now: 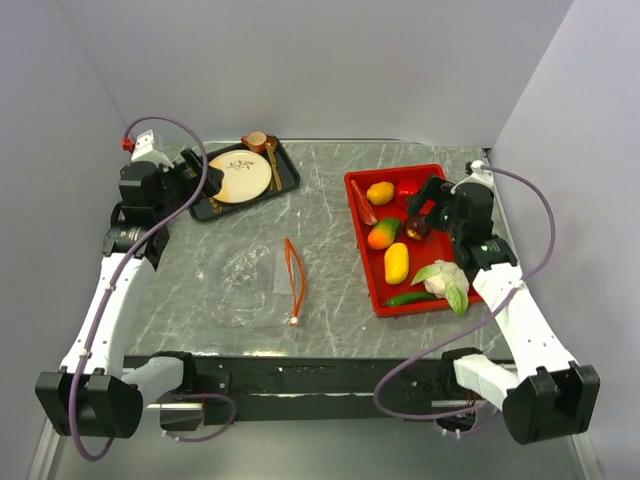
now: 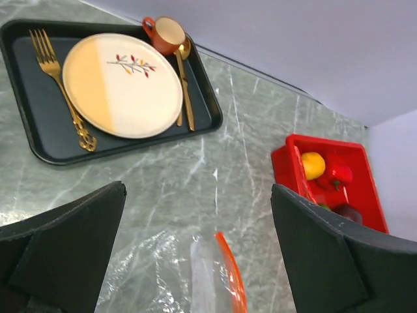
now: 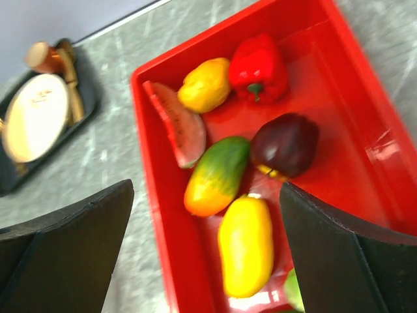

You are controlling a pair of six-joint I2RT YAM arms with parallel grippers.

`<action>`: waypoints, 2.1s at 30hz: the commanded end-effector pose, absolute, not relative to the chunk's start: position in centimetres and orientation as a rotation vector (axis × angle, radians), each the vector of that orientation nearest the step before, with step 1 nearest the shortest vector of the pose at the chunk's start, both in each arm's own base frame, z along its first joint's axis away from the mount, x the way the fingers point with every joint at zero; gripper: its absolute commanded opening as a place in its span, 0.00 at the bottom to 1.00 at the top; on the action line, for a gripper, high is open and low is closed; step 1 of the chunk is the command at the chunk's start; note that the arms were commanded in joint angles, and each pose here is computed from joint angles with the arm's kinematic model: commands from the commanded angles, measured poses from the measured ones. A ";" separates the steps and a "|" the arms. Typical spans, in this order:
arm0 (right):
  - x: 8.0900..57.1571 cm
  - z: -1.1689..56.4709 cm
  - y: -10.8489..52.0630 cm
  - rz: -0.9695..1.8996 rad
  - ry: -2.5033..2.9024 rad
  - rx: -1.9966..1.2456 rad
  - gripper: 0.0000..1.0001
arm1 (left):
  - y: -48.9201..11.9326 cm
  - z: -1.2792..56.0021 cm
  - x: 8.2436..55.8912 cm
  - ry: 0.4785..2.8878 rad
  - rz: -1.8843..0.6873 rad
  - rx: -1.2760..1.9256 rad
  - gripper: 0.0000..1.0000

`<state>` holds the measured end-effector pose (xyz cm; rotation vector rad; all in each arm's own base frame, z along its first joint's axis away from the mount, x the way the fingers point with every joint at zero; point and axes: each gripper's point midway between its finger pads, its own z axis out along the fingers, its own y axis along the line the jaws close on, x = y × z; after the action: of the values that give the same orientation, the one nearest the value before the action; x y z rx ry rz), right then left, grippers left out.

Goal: Place the food in the zip-top bag and seal the zipper
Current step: Pick up the zipper food storage bag at the center of the board.

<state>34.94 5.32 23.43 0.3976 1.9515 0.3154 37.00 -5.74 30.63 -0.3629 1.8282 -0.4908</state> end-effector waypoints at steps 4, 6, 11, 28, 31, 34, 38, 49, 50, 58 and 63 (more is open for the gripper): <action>32.7 20.7 6.2 0.374 2.050 0.411 1.00 | -6.2 28.3 35.2 2.048 -0.493 -0.434 0.99; 32.4 20.8 6.2 0.373 2.052 0.411 1.00 | -5.4 27.9 34.6 2.050 -0.445 -0.462 0.99; 31.4 22.1 6.9 0.430 2.043 0.389 1.00 | -5.4 26.5 34.4 2.072 -0.482 -0.493 0.99; 30.6 19.5 9.3 0.510 2.253 0.230 1.00 | -17.9 22.2 27.9 2.249 -0.555 -0.231 0.95; 30.5 18.7 9.5 0.527 2.276 0.234 1.00 | -20.1 19.8 27.1 2.350 -0.450 -0.202 0.93; 30.5 18.4 9.8 0.554 2.266 0.254 1.00 | -21.5 17.1 26.4 2.444 -0.314 -0.169 0.89; 30.2 18.8 11.4 0.675 2.249 0.248 1.00 | -21.8 14.5 26.3 2.492 -0.185 -0.168 0.80; 29.3 18.2 12.7 0.735 2.297 0.173 1.00 | -21.9 10.8 27.3 2.538 -0.044 -0.197 0.57; 29.2 18.2 12.6 0.734 2.300 0.174 1.00 | -22.4 10.8 27.5 2.538 -0.064 -0.197 0.55; 28.7 18.2 14.6 0.861 2.297 0.114 0.91 | -23.0 11.6 28.5 2.528 -0.037 -0.200 0.16; 27.5 19.2 19.1 1.120 2.271 0.003 0.45 | -22.6 14.8 28.3 2.462 -0.114 -0.218 0.04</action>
<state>28.19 15.23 17.66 0.1256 2.3247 0.8884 27.88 -22.61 10.53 -0.1874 2.5594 -0.0281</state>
